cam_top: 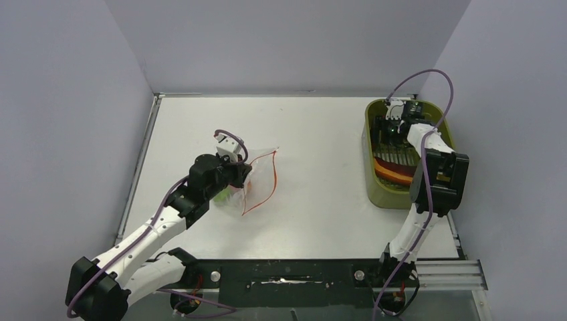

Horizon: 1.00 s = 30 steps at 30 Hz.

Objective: Place the food in the zip-top bag and seal the zipper
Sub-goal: Pick up the fake fruit from the bin.

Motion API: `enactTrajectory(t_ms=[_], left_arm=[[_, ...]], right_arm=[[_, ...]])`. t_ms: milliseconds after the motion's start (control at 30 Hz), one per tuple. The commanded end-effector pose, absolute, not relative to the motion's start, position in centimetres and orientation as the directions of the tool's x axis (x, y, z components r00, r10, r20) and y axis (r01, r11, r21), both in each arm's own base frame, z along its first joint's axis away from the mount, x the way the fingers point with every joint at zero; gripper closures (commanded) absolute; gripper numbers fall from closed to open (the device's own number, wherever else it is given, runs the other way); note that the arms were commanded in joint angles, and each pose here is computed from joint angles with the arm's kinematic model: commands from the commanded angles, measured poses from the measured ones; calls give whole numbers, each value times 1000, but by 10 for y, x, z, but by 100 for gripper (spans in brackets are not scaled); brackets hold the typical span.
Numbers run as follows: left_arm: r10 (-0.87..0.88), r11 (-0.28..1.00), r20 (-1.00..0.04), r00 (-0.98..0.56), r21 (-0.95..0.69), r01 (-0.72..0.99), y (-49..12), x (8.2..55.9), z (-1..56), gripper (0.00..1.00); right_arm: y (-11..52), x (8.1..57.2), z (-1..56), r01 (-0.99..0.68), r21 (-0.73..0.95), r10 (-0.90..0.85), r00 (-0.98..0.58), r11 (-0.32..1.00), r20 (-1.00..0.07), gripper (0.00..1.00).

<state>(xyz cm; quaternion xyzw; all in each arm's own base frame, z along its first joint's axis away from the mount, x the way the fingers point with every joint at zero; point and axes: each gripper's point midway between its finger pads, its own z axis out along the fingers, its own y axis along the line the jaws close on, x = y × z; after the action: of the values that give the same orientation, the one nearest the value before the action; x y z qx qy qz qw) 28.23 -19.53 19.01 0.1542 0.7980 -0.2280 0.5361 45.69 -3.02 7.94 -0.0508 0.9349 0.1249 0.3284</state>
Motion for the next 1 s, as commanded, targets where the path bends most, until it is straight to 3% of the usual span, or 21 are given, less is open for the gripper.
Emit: enactTrajectory(t_ms=[0, 200, 567, 833, 967], left_arm=[[-63, 838, -952, -299, -214, 503, -206, 296, 232, 100], [-80, 833, -949, -304, -231, 503, -208, 297, 232, 100], [-71, 835, -951, -302, -222, 503, -207, 296, 233, 100], [-78, 834, -952, -295, -225, 504, -206, 294, 234, 100], [-77, 827, -955, -286, -222, 517, -208, 294, 236, 100]], right_arm=[[-27, 473, 85, -243, 207, -48, -749, 948, -661, 36], [-44, 480, 71, -184, 145, -50, -768, 972, -638, 37], [-50, 482, 83, -180, 98, -70, -741, 979, -668, 54], [-47, 476, 100, -158, 82, -60, -727, 984, -684, 57], [-55, 473, 111, -68, 69, -2, -728, 995, -686, 59]])
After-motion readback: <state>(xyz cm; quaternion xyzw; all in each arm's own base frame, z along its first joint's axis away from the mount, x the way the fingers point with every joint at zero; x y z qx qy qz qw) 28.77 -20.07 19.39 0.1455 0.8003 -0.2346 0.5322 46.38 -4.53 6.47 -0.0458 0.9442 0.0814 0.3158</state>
